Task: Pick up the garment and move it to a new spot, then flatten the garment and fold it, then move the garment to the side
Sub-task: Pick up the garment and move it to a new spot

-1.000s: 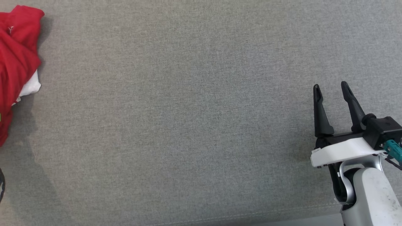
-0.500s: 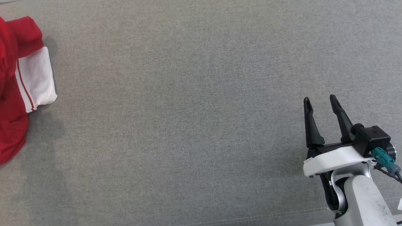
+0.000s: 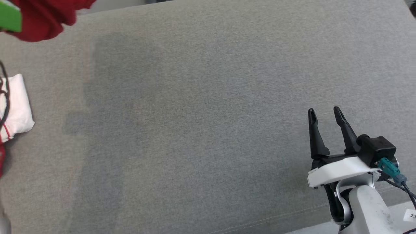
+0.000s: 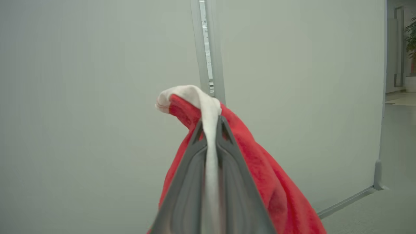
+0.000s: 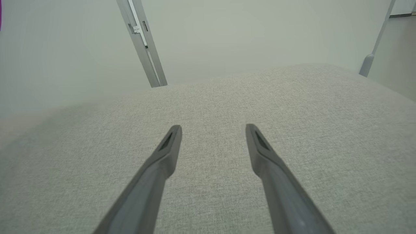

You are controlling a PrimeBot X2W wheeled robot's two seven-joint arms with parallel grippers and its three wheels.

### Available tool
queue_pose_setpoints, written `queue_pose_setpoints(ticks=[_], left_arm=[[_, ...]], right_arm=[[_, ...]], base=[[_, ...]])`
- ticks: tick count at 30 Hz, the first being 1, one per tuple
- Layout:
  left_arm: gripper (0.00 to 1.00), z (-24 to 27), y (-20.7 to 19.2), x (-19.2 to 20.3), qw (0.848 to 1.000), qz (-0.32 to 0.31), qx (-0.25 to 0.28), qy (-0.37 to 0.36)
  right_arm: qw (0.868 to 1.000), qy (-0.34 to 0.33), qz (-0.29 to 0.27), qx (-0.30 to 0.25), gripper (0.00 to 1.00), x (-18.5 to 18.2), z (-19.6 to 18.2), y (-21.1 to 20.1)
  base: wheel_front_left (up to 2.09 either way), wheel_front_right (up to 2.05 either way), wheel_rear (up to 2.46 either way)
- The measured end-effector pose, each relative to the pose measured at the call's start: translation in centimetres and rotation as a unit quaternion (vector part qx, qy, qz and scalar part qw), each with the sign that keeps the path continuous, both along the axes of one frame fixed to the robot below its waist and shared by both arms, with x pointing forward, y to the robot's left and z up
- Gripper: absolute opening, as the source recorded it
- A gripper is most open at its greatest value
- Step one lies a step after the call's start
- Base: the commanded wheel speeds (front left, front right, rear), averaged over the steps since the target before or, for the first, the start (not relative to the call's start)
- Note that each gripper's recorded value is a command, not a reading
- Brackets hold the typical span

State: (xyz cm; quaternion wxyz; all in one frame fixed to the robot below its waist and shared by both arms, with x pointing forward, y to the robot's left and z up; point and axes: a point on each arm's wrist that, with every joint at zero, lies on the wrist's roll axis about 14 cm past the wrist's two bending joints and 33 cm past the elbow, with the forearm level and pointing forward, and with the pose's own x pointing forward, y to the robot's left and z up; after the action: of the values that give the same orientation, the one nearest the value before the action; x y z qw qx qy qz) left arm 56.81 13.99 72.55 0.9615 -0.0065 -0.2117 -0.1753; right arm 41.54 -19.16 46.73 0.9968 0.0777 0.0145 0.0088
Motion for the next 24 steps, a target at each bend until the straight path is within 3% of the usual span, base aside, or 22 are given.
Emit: queue_pose_setpoints(ticks=[5, 10, 17, 22, 23, 24], left_arm=[[0.00, 0.4, -7.9, -0.5, 0.996, -0.094, -0.007, 0.001], [0.00, -2.6, -15.5, -1.3, 0.983, -0.180, -0.015, 0.041], [0.00, -11.3, -23.1, -3.6, 0.953, -0.265, -0.029, 0.145], [0.00, -19.3, -25.0, -5.8, 0.928, -0.278, -0.040, 0.247], [0.15, -20.8, -24.9, -6.3, 0.923, -0.275, -0.039, 0.265], [0.47, -22.1, -24.9, -6.7, 0.920, -0.273, -0.032, 0.279]], right_arm=[[1.000, 0.001, -0.028, 0.013, 1.00, -1.2, -0.1, -1.7], [0.998, 0.006, -0.055, 0.018, 1.00, -2.2, -0.3, -3.4], [0.996, 0.010, -0.089, 0.016, 1.00, -3.4, -0.3, -5.5], [0.995, 0.011, -0.097, 0.014, 1.00, -3.7, -0.3, -6.0], [0.995, 0.010, -0.096, 0.014, 1.00, -3.7, -0.3, -6.0], [0.996, 0.008, -0.093, 0.014, 1.00, -3.6, -0.2, -5.8]], base=[[0.00, 0.00, 0.00], [0.00, 0.00, 0.00], [0.00, 0.00, 0.00], [0.00, 0.00, 0.00], [0.00, 0.00, 0.00], [0.00, 0.00, 0.00]])
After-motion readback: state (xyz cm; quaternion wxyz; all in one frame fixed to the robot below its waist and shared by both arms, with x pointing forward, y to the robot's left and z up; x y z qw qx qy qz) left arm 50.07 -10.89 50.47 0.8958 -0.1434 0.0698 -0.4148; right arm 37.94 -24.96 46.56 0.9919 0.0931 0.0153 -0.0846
